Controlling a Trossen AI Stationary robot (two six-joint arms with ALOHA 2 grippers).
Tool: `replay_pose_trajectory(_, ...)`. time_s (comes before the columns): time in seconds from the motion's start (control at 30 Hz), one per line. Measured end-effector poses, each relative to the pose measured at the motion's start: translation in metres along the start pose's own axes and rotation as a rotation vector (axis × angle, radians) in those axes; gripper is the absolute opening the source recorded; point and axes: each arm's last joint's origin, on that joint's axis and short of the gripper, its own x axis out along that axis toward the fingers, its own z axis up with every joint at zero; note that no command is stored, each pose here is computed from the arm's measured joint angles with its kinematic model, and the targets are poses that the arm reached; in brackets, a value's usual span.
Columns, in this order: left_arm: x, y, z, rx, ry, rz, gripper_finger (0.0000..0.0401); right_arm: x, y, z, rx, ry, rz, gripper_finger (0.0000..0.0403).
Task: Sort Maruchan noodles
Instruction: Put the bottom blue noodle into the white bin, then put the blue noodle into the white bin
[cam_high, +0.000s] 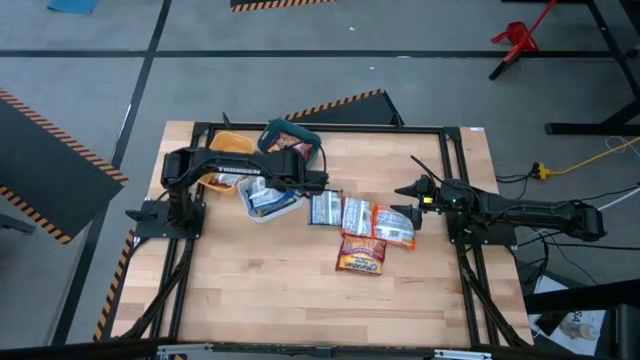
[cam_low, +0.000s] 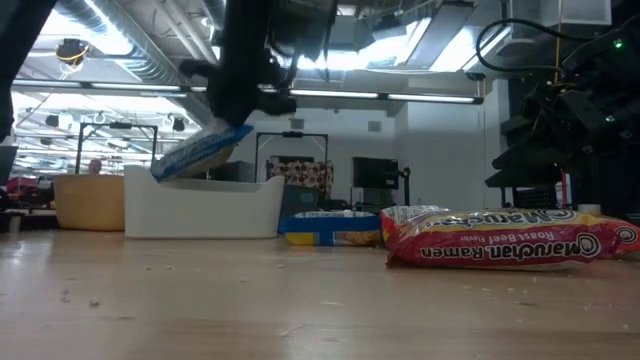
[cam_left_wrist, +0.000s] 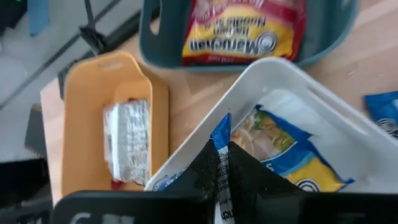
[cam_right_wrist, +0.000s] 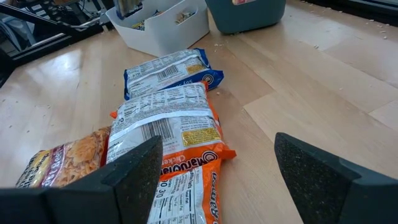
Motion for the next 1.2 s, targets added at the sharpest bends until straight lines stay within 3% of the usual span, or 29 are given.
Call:
replay_pose_trajectory(0.43,0.049,-0.008,0.002,0.030,0.118,-0.091,0.0014,0.000,0.000,0.000,0.000,0.000,0.001,0.0296)
replay_pose_trajectory(0.63,0.055,-0.009,0.006,0.035,0.082,-0.100,0.0017,0.000,0.000,0.000,0.000,0.000,0.002,0.0296)
replay_pose_trajectory(0.83,0.055,-0.011,0.010,0.030,0.013,-0.095,0.0058,0.000,0.000,0.000,0.000,0.001,0.003,0.0296)
replay_pose_trajectory(1.07,0.054,-0.017,0.011,0.075,0.023,-0.172,0.0110,0.000,0.000,0.000,0.000,0.001,0.003,0.0296)
replay_pose_trajectory(1.2,0.038,-0.018,0.018,0.149,0.038,-0.268,0.0124,0.000,0.000,0.000,0.000,0.001,0.003,0.0296)
